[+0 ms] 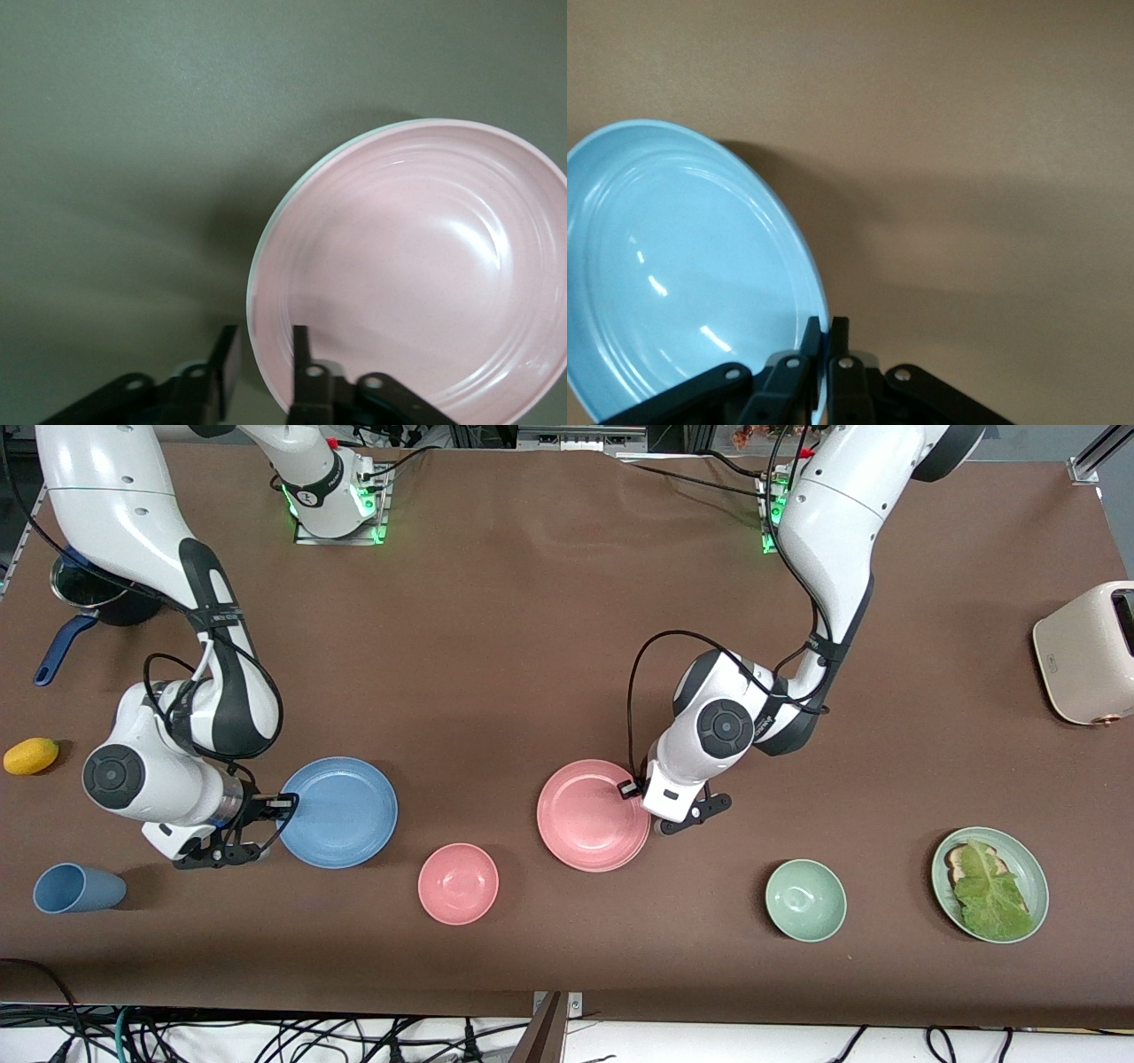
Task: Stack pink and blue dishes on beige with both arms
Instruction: 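Open the left gripper on the pink plate while the right gripper lifts blue, then place the blue plate on the pink while the left gripper withdraws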
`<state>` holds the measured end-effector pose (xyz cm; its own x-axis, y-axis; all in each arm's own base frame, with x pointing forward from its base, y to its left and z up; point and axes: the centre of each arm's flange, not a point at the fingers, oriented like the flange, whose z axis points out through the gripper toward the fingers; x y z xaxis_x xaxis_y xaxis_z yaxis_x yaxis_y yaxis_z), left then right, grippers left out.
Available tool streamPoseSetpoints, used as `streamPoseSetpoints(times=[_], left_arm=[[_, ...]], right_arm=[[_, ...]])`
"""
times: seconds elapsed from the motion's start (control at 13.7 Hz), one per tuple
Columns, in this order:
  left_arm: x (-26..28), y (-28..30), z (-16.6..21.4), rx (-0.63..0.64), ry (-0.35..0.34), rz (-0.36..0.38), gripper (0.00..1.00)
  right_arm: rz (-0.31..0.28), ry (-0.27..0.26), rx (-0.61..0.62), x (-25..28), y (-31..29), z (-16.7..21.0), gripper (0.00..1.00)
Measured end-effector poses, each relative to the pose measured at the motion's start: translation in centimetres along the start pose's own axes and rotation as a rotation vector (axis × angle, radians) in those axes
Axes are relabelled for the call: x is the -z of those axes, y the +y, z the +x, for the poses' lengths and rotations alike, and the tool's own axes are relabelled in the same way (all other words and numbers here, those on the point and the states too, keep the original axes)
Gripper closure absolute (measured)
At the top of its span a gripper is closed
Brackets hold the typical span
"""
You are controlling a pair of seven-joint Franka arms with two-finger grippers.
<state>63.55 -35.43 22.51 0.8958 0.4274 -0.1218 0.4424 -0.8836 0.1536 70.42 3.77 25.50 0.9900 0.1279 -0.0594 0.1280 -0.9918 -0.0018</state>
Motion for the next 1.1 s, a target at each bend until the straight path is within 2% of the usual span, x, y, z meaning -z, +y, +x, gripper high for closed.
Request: streamPoseSetpoints(times=[0.29, 0.44, 0.51, 0.73, 1.1], left_arm=[[0.4, 0.0, 0.5, -0.002, 0.012, -0.005, 0.25], [1.6, 0.1, 0.9, -0.048, 0.029, 0.013, 0.04], [2.6, -0.2, 1.3, -0.077, 0.027, 0.033, 0.00], [7.3, -1.7, 2.9, -0.155, 0.009, 0.071, 0.00], [14.7, -5.8, 5.0, -0.267, -0.048, 0.116, 0.00]], right_arm=[[0.007, -0.032, 0.014, 0.2, -1.0, -0.2, 0.95], [0.020, -0.043, 0.033, 1.6, -2.4, -0.2, 0.95], [0.027, -0.042, 0.042, 2.6, -3.2, -0.3, 0.95], [0.059, -0.032, 0.041, 5.7, -5.6, -0.6, 0.95], [0.117, -0.047, -0.053, 7.1, -13.3, -1.4, 0.95]])
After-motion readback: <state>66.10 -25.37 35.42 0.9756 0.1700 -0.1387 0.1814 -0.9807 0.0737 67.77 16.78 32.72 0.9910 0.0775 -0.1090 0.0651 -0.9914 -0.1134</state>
